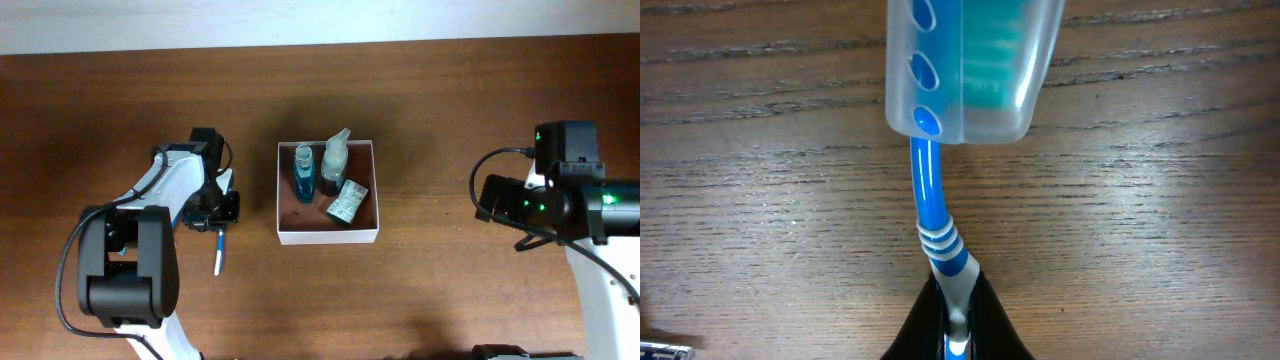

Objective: Pack container
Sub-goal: 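Lift the toothbrush and lower it into the box with the left gripper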

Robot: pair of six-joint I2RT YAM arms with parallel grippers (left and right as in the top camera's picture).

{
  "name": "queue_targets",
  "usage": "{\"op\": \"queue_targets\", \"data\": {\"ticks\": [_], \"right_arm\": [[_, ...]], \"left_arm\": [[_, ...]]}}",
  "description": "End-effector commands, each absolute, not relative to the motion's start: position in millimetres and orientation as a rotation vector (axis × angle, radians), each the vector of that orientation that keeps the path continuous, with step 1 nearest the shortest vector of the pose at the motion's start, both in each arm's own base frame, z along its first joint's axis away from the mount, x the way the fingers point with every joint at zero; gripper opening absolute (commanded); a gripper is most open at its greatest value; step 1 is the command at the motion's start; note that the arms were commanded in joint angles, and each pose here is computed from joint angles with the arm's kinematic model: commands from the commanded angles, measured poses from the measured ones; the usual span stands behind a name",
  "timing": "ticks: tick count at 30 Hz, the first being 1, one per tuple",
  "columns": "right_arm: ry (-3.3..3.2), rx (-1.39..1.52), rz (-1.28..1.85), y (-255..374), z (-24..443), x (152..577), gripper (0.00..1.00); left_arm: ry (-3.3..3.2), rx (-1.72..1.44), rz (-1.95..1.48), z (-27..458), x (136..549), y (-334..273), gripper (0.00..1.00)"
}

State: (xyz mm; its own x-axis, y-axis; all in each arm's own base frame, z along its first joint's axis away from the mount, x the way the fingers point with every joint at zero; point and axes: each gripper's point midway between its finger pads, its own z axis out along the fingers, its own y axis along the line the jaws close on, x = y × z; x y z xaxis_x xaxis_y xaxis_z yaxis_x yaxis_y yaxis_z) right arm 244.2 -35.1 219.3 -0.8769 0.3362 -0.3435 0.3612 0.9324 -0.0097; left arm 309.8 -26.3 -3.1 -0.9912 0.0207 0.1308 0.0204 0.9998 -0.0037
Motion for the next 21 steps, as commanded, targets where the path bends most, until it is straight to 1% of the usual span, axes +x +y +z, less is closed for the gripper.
{"op": "queue_targets", "data": {"ticks": [1, 3, 6, 8, 9, 10, 12, 16, 18, 21], "right_arm": [[2.749, 0.520, -0.114, -38, 219, 244, 0.98], [2.749, 0.520, -0.114, -38, 219, 244, 0.98], [2.749, 0.520, -0.114, -38, 219, 244, 0.98], [2.749, 0.520, -0.114, -38, 219, 244, 0.98], [2.749, 0.520, -0.114, -38, 219, 244, 0.98], [2.749, 0.520, -0.114, -38, 219, 244, 0.98], [2.749, 0.520, -0.115, -38, 219, 244, 0.98], [2.749, 0.520, -0.114, -38, 219, 244, 0.98], [2.749, 0.520, -0.114, -38, 219, 245, 0.98], [2.749, 0.520, -0.114, -38, 219, 245, 0.98]], "left_arm": [[-3.002, -0.028, -0.009, -1, 308, -25, 0.01], [-3.034, -0.032, -0.005, 13, 314, -26, 0.00], [-3.129, -0.061, 0.005, 47, 326, -33, 0.00], [-3.223, -0.108, 0.018, 79, 335, -43, 0.00], [-3.317, -0.180, 0.037, 110, 340, -55, 0.00], [-3.379, -0.265, 0.051, 131, 343, -64, 0.00], [-3.484, -0.471, 0.077, 168, 343, -84, 0.00], [-3.560, -1.153, 0.085, 228, 330, -132, 0.01], [-3.501, -1.482, 0.068, 244, 320, -154, 0.00], [-3.359, -1.805, 0.051, 247, 306, -178, 0.01]]}}
